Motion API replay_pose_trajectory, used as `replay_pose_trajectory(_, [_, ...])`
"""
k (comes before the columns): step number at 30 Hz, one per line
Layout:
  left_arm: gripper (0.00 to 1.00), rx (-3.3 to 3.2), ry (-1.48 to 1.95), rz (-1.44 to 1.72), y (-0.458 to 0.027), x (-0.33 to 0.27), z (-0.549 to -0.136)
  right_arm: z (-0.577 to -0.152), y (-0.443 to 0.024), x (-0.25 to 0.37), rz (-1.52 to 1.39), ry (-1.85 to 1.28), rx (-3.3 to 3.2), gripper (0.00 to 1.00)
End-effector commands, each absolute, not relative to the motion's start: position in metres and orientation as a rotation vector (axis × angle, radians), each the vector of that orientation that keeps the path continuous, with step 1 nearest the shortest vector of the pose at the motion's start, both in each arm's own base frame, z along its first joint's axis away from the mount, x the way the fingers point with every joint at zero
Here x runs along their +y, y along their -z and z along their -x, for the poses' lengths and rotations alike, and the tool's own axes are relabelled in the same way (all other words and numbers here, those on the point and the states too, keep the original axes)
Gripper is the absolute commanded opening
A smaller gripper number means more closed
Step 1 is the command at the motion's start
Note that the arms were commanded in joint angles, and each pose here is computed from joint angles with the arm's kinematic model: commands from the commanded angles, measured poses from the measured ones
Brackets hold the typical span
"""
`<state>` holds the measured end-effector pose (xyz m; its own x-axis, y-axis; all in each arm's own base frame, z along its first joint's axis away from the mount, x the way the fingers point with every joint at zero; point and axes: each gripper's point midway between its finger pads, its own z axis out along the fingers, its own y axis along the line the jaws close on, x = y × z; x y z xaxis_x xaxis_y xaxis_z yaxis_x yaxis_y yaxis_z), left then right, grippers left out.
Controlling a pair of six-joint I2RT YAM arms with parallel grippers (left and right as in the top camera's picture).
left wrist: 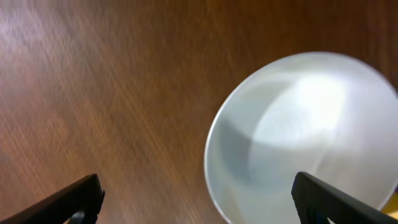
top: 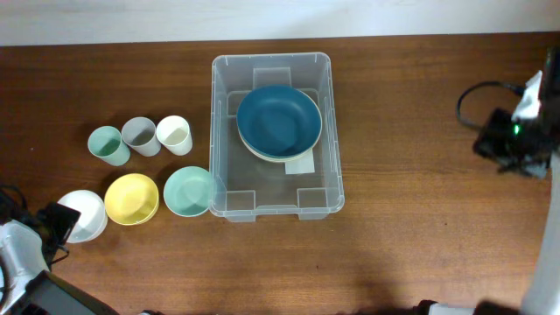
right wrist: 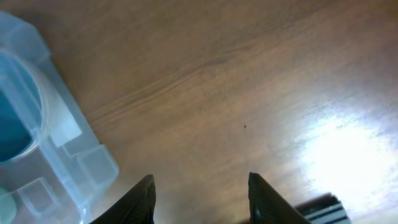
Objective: Pack container
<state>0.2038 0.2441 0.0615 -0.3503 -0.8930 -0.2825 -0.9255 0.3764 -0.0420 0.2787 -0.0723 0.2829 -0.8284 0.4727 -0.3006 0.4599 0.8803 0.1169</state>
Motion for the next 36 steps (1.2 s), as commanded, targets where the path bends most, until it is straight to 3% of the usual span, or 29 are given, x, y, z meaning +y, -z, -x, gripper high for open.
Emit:
replay_pose_trajectory(1, [0.99,2.418,-0.16,1.562,-0.054,0.243,-0.208,-0.257,-0.267,-0.055,-0.64,-0.091,2.737,0.43])
replay_pose_trajectory(9, [0.94,2.456,-0.084,1.576,-0.027,0.242,-0.216,-0.255,-0.209,-0.043,-0.472,-0.152,2.757,0.47])
replay_pose_trajectory(18, [0.89,2.46,-0.083,1.579,-0.019,0.244,-0.218,-0.261,-0.193,-0.022,-0.3,-0.305,2.771,0.57])
replay_pose_trajectory(24, [0.39,2.456,-0.084,1.577,-0.019,0.245,-0.219,-0.261,-0.193,-0.022,-0.301,-0.305,2.772,0.59])
replay_pose_trajectory(32, [0.26,2.458,-0.084,1.578,-0.019,0.245,-0.218,-0.261,-0.193,-0.022,-0.301,-0.305,2.772,0.59])
replay_pose_trajectory(36, [0.15,2.46,-0.082,1.58,-0.016,0.243,-0.217,-0.261,-0.193,-0.022,-0.301,-0.304,2.772,0.59])
